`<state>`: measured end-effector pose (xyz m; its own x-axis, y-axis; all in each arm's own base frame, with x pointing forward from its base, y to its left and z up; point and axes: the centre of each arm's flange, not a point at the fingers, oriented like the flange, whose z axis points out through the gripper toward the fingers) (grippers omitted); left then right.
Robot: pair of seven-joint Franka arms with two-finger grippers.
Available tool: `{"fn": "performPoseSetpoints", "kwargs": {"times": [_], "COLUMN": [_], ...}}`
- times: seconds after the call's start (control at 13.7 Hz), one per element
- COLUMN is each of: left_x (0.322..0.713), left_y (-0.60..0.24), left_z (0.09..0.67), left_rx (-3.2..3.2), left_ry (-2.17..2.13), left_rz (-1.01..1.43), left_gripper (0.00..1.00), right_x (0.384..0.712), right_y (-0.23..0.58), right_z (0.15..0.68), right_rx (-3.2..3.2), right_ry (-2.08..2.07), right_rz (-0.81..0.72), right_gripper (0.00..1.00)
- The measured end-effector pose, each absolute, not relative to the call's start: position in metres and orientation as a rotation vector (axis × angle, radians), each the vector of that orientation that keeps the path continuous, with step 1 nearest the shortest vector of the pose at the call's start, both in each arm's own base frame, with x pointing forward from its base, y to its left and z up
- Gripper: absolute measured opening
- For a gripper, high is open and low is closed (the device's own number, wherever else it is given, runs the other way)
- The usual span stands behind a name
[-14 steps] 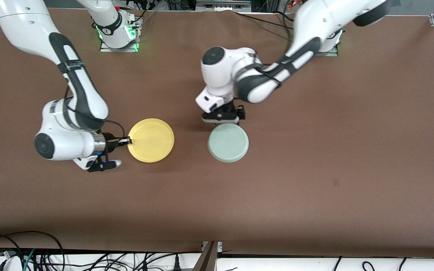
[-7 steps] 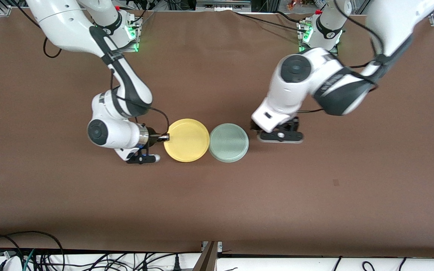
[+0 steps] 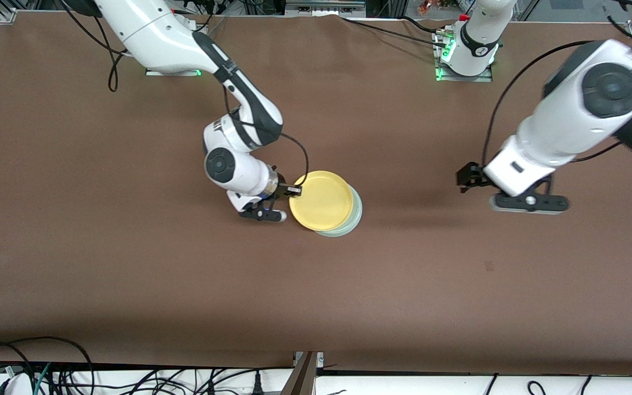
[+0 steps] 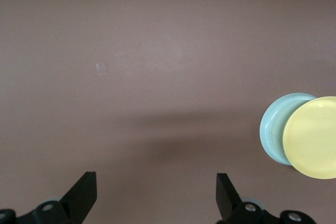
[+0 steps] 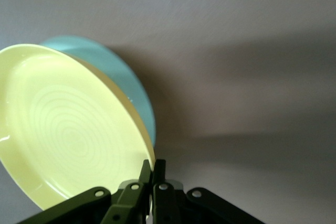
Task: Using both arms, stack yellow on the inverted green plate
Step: 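Lower the yellow plate onto the green plate while the left gripper withdraws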
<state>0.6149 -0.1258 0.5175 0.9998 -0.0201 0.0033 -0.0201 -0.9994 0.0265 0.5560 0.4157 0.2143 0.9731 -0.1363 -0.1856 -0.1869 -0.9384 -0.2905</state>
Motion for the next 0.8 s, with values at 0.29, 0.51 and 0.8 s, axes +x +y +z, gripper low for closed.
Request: {"fn": "performPoseSetpoints", "kwargs": {"times": [0.29,0.51,0.8], "left_x": [0.593,0.578,0.577], "left_y": [-0.061,-0.046,-0.057], "left_z": [0.567,0.592,0.591], "left_rx": [3.083,3.076,3.075], "left_ry": [0.076,0.095,0.076], "left_rz": [0.021,0.060,0.062], "left_gripper": [1.00,1.00,1.00], "right_x": [0.549,0.550,0.548], "right_y": [0.426,0.425,0.428], "right_z": [0.213,0.211,0.197], "right_rx": [-2.812,-2.814,-2.812], "right_ry": [0.247,0.253,0.259], "right_rz": [0.242,0.245,0.232], "right_gripper": [0.03,0.03,0.03]}}
